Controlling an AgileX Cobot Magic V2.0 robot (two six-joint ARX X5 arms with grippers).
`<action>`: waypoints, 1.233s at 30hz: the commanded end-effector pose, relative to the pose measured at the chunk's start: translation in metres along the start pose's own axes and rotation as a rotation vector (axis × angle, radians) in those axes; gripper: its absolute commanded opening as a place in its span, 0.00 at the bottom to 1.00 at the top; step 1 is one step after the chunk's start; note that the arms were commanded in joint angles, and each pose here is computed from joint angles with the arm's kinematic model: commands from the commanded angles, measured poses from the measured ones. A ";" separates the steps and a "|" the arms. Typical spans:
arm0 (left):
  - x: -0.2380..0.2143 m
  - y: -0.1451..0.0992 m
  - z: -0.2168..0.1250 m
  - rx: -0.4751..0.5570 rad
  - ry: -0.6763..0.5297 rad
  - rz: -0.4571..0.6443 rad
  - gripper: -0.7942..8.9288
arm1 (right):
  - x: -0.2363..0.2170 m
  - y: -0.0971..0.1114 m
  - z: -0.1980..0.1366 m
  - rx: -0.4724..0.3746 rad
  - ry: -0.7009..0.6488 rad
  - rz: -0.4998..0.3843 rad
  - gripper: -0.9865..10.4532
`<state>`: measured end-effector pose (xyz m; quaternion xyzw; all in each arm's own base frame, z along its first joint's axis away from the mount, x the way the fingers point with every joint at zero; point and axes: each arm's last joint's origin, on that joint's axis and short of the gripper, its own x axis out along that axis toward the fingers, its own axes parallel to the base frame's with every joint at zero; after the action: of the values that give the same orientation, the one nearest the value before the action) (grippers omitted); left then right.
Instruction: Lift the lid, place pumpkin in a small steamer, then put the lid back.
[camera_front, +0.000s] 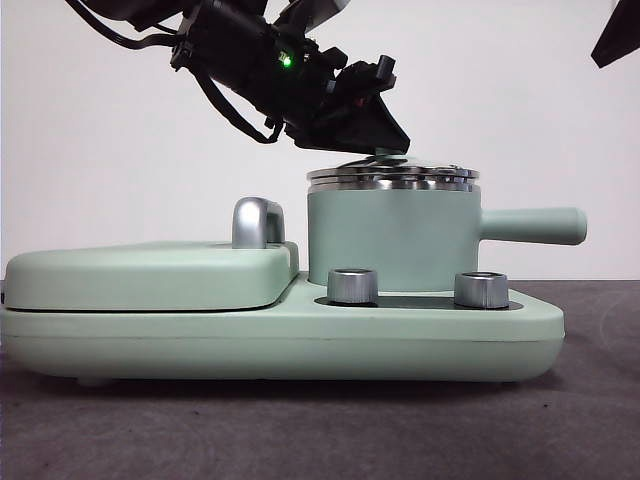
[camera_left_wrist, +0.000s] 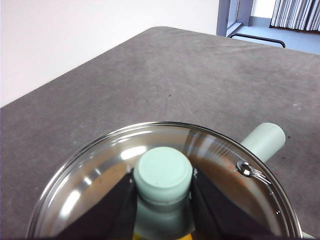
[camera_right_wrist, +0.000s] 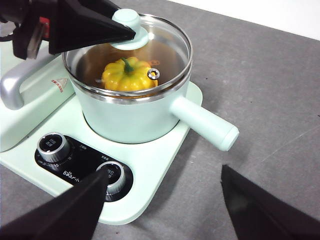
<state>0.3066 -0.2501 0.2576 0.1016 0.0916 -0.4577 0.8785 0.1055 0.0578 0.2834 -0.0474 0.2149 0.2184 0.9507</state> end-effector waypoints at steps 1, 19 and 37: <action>0.005 -0.001 0.010 0.039 -0.051 -0.002 0.09 | -0.001 0.001 0.003 0.009 -0.013 0.001 0.39; 0.010 -0.001 -0.001 0.013 0.003 -0.012 0.09 | -0.001 0.001 0.003 0.009 -0.013 0.002 0.39; 0.016 -0.001 -0.012 -0.094 0.060 -0.019 0.15 | -0.001 0.001 0.003 0.009 -0.013 0.002 0.39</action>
<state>0.3108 -0.2534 0.2516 0.0857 0.1144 -0.4564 0.8782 0.1055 0.0578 0.2834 -0.0474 0.2149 0.2184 0.9507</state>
